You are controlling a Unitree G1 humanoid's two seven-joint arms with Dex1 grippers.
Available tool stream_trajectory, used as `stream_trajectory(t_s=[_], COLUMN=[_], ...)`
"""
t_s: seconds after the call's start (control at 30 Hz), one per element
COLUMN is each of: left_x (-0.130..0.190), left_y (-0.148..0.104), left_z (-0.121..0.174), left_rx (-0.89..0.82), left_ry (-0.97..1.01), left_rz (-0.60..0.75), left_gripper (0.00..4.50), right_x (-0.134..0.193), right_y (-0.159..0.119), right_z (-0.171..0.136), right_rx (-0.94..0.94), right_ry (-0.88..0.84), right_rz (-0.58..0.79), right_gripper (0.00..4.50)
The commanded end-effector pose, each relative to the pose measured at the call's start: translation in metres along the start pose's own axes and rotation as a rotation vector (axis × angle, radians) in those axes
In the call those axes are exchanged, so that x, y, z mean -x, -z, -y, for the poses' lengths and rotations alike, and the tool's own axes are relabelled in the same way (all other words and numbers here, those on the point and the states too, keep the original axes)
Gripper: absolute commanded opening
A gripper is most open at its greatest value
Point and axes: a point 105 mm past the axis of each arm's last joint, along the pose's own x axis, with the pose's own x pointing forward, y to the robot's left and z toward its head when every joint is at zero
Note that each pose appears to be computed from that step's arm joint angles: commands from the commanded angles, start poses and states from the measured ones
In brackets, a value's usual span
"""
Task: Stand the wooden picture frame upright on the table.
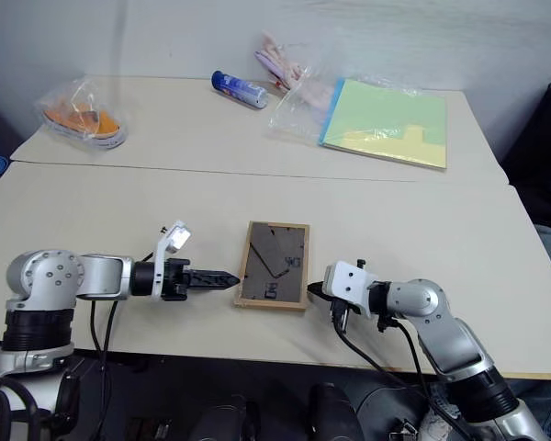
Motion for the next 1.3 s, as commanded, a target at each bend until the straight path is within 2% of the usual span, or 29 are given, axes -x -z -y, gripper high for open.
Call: stream_trajectory(t_s=[0.03, 0.23, 0.33, 0.57, 0.6, 0.7, 0.77, 0.83, 1.03, 1.13, 1.3], left_x=[-0.029, -0.045, -0.045, -0.037, -0.034, -0.024, -0.018, -0.018, -0.022, -0.025, -0.026], left_y=[0.023, 0.017, 0.012, 0.007, 0.007, -0.011, -0.019, -0.014, -0.003, -0.002, -0.004], left_z=[0.002, 0.015, 0.014, 0.008, 0.008, 0.012, 0.018, 0.019, 0.022, 0.025, 0.025], left_rx=[0.092, 0.142, 0.163, 0.185, 0.178, 0.151, -0.01, -0.171, -0.297, -0.326, -0.333], left_ry=[0.042, 0.111, 0.108, 0.087, 0.086, 0.121, 0.106, 0.08, 0.135, 0.15, 0.154], left_rz=[-0.117, -0.113, -0.092, -0.033, -0.02, 0.142, 0.226, 0.215, 0.176, 0.168, 0.174], left_gripper=[4.13, 4.13, 3.59, 1.43, 1.27, 1.24, 1.24, 1.24, 1.24, 1.24, 1.24], right_x=[-0.004, -0.008, -0.008, 0.003, 0.008, 0.023, 0.028, 0.026, 0.005, -0.007, -0.02], right_y=[-0.015, -0.016, -0.015, -0.004, -0.004, -0.021, -0.038, -0.054, -0.072, -0.078, -0.1], right_z=[0.004, 0.004, 0.005, 0.01, 0.014, 0.026, 0.029, 0.028, 0.049, 0.053, 0.04], right_rx=[0.049, 0.061, 0.061, 0.049, 0.013, -0.054, -0.166, -0.294, -0.381, -0.379, -0.37], right_ry=[0.008, 0.009, 0.012, 0.033, 0.057, 0.087, 0.045, -0.025, 0.021, 0.027, -0.073], right_rz=[0.033, 0.03, 0.026, -0.007, 0.009, 0.14, 0.248, 0.328, 0.371, 0.376, 0.442], right_gripper=[0.0, 0.0, 0.0, 0.0, 0.0, 0.54, 1.18, 1.81, 3.85, 3.85, 3.85])
